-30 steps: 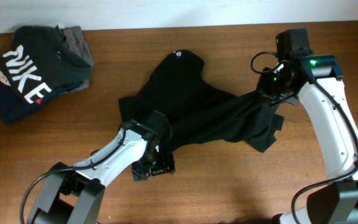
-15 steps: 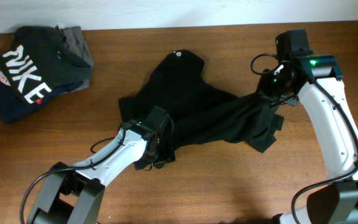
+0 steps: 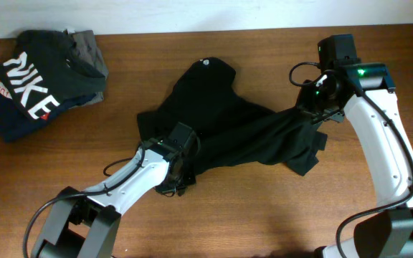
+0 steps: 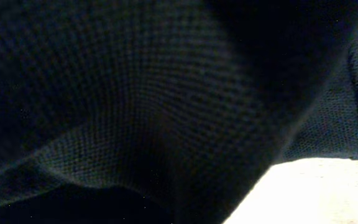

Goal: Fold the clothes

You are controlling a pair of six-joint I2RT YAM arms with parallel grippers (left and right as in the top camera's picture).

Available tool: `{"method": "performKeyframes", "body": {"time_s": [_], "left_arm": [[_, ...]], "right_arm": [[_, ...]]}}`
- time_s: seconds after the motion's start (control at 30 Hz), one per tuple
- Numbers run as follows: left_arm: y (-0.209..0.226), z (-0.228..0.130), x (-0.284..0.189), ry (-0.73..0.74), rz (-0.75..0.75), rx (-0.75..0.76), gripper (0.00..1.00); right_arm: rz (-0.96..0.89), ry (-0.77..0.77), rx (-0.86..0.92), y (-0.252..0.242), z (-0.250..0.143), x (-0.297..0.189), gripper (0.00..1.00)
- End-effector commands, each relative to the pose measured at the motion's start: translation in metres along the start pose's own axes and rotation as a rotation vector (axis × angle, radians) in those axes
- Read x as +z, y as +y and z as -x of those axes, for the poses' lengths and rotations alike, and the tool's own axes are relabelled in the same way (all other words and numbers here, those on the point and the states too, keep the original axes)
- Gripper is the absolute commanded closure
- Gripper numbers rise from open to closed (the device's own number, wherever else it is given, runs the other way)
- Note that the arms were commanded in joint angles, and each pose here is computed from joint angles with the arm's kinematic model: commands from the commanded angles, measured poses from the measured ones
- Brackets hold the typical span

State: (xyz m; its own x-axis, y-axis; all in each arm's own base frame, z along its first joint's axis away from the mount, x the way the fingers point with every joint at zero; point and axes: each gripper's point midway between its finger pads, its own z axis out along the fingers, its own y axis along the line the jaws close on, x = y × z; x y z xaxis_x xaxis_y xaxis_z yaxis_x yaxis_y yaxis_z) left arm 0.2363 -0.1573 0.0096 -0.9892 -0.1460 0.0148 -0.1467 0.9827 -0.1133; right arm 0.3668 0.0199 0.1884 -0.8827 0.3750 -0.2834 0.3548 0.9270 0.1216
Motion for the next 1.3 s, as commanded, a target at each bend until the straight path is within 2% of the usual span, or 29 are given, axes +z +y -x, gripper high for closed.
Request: {"method": "performKeyframes", "body": {"time_s": [0.0,0.07,0.2,0.4,0.43,0.6,0.73,0.87,1.07,1.27], "left_arm": [[-0.001,-0.002,-0.005,-0.004,-0.011,0.0,0.99],[-0.003,-0.001,-0.014,-0.019,-0.023,0.002,0.99],[-0.007,0.007,-0.065,-0.13,-0.056,0.04,0.99],[-0.007,0.017,-0.163,-0.374,-0.124,0.09,0.99],[-0.005,0.018,-0.187,-0.438,-0.138,0.099,0.99],[0.006,0.02,-0.246,-0.593,-0.146,0.077,0.99],[0.008,0.017,-0.279,-0.67,-0.173,0.092,0.99],[0.008,0.017,-0.291,-0.696,-0.178,0.106,0.99],[0.025,0.015,-0.332,-0.805,-0.144,0.071,0.99],[0.029,-0.001,-0.412,-0.965,-0.235,0.093,0.99]], "right_arm": [[-0.02,-0.015,-0.002,-0.002,0.003,-0.002,0.83],[-0.018,-0.014,-0.002,-0.002,0.002,-0.001,0.83],[-0.017,-0.014,-0.002,-0.002,0.002,-0.001,0.83],[0.046,-0.032,-0.002,0.008,0.003,-0.013,0.95],[0.059,-0.053,-0.002,0.01,0.006,-0.022,0.95],[0.091,-0.121,-0.002,0.009,0.005,-0.058,0.95],[0.108,-0.158,-0.002,0.004,-0.005,-0.084,0.96],[0.133,-0.218,-0.002,-0.001,-0.013,-0.111,0.96],[0.21,-0.381,-0.003,-0.007,-0.023,-0.172,0.96],[0.315,-0.589,-0.006,-0.016,-0.042,-0.258,0.96]]}}
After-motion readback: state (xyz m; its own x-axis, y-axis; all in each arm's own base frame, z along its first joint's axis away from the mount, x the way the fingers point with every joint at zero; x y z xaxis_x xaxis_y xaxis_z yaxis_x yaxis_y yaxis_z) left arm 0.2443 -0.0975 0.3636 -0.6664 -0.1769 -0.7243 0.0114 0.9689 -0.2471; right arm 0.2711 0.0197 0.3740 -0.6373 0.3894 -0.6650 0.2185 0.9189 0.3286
